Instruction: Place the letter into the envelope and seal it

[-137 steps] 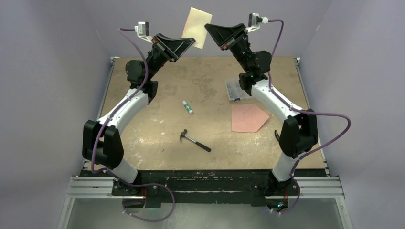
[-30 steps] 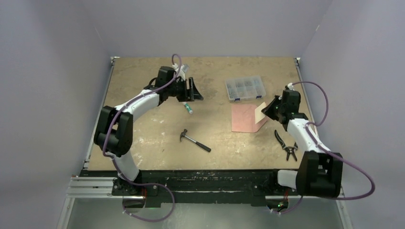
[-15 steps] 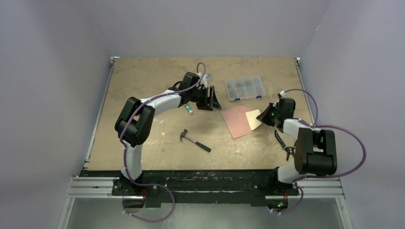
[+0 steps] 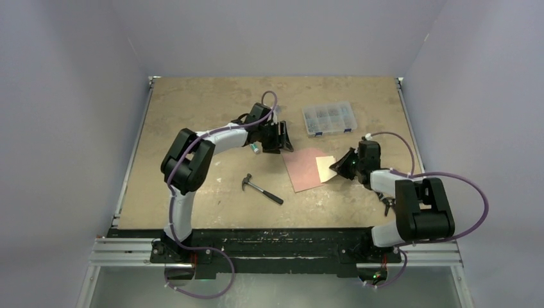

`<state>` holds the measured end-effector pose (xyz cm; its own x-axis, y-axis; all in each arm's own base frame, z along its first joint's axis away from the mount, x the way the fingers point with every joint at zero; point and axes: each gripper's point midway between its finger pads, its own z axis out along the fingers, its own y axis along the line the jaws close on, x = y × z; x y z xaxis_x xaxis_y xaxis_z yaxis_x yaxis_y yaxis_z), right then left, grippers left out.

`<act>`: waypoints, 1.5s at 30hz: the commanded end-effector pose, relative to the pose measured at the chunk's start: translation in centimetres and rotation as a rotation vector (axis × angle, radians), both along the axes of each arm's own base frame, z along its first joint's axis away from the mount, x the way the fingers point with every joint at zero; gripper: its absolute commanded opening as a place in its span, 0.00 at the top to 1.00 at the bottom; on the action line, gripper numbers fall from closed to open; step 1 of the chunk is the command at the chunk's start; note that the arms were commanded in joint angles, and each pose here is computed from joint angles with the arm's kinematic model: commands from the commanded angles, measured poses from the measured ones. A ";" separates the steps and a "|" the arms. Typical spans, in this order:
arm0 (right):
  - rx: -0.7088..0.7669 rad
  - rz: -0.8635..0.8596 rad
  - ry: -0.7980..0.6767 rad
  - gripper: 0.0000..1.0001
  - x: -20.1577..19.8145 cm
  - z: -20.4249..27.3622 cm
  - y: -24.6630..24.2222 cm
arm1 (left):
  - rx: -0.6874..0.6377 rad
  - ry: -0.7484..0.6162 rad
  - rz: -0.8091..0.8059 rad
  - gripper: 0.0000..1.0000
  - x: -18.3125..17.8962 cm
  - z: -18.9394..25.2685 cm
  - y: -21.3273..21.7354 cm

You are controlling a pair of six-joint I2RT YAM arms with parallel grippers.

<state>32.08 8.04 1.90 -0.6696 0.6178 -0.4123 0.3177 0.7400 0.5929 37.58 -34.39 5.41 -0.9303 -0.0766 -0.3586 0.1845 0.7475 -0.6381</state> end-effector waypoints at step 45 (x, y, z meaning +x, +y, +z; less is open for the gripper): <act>-0.004 0.160 -0.168 1.00 -0.2 -0.8 4.7 | 0.348 -0.076 0.094 0.54 -4.9 -5.7 1.6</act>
<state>31.95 12.61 1.91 -0.6680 0.5371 -0.5150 0.1052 0.7533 0.6492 33.53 -34.58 2.95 -0.8646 -0.0365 -0.5012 0.2050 0.8849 -0.4181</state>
